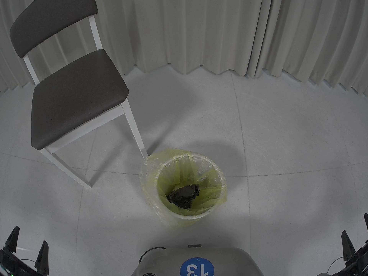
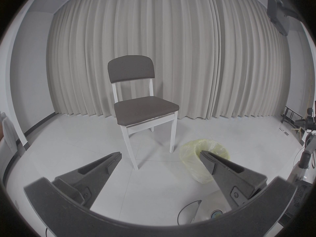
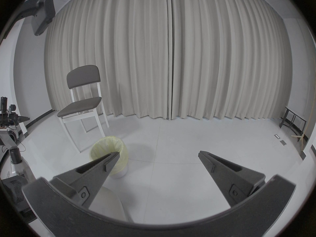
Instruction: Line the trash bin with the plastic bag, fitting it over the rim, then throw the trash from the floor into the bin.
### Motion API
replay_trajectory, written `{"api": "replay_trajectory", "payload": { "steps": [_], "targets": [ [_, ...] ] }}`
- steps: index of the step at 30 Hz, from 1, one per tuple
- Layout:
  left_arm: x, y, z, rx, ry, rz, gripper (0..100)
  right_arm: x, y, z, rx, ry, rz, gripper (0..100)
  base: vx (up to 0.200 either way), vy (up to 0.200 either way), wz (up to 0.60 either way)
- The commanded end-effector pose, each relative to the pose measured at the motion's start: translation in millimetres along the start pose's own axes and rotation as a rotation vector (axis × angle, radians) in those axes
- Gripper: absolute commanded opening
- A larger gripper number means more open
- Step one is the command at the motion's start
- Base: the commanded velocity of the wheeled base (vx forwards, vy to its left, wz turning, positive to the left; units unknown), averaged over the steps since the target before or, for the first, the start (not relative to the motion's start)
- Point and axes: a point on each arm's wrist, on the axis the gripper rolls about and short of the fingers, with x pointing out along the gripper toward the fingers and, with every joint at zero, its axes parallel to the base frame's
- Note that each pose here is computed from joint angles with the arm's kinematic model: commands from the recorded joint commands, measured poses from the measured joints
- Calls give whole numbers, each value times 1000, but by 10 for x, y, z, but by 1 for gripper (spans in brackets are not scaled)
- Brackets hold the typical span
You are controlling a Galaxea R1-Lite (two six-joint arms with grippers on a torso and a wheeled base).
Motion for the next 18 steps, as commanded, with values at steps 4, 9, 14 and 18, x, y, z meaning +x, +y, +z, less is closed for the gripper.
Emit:
{"api": "replay_trajectory", "payload": {
  "steps": [4, 9, 14, 18],
  "targets": [
    [0, -1, -48, -1, 0, 0, 100, 3, 0, -52, 4, 5, -1, 100, 0, 0, 0],
    [0, -1, -48, 0, 0, 0, 100, 3, 0, -52, 7, 5, -3, 100, 0, 0, 0],
    [0, -1, -48, -1, 0, 0, 100, 3, -4, -53, 13, 6, -21, 100, 0, 0, 0],
    [0, -1, -48, 0, 0, 0, 100, 3, -7, -53, 26, 6, -35, 100, 0, 0, 0]
  ]
}}
